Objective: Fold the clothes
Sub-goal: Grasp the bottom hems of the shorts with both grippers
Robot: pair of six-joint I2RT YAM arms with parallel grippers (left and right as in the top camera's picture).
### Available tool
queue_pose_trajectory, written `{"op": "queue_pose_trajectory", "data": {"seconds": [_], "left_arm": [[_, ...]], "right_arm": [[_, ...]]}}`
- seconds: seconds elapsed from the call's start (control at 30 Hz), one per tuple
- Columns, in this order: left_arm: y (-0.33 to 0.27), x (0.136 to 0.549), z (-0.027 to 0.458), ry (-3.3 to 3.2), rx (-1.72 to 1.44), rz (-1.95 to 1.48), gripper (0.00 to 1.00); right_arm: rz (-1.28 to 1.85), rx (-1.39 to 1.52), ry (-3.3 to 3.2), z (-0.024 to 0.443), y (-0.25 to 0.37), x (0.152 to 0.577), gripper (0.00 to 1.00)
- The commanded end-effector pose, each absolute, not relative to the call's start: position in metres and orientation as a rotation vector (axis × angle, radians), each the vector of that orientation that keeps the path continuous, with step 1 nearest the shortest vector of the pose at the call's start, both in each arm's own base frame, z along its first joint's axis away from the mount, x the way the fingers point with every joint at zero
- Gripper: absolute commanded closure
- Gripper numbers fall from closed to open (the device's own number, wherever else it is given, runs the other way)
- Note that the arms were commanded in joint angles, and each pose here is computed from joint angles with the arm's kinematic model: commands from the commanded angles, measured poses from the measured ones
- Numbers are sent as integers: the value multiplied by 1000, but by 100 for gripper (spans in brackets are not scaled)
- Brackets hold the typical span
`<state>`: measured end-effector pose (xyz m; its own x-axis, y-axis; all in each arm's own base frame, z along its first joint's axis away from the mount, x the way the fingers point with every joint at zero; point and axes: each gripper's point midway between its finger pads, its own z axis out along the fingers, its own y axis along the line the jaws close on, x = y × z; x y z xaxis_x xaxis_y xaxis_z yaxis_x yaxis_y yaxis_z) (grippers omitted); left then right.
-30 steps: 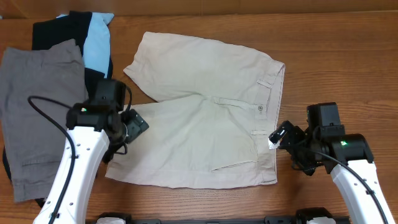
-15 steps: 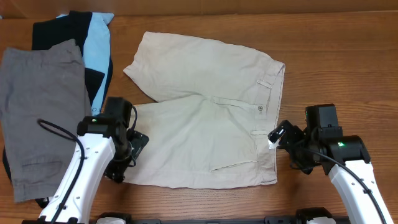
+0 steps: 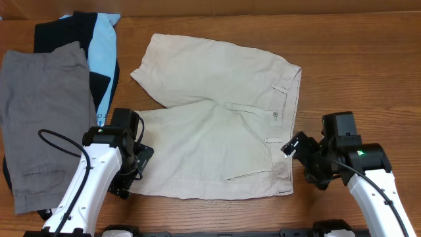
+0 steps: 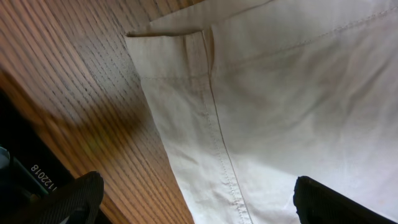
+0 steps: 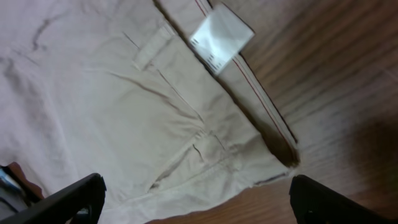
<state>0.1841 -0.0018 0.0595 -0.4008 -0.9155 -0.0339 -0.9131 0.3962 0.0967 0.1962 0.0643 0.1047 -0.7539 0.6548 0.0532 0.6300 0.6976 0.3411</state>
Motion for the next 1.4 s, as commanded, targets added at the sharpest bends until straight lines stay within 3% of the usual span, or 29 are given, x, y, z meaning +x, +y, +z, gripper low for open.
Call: {"op": "queue_pose_trajectory", "data": {"seconds": [0.0, 0.5, 0.77, 1.2, 1.27, 1.3, 1.37], "left_arm": [[4, 180, 58, -2589, 1741, -205, 0], [43, 151, 28, -2340, 2035, -341, 5], [60, 187, 10, -2729, 1764, -271, 12], [49, 172, -6, -2638, 1675, -261, 24], [49, 174, -9, -2639, 1675, -260, 34], [49, 175, -11, -2638, 1674, -260, 47], [49, 174, -14, -2626, 1666, -268, 96]], "right_arm": [[527, 1190, 2836, 103, 70, 186, 4], [537, 995, 2973, 103, 116, 162, 4], [508, 1012, 2966, 102, 114, 163, 4], [438, 1041, 3014, 90, 113, 162, 5], [432, 1040, 3014, 89, 112, 162, 5], [432, 1038, 3015, 89, 112, 162, 4], [428, 1041, 3019, 89, 112, 161, 5]]}}
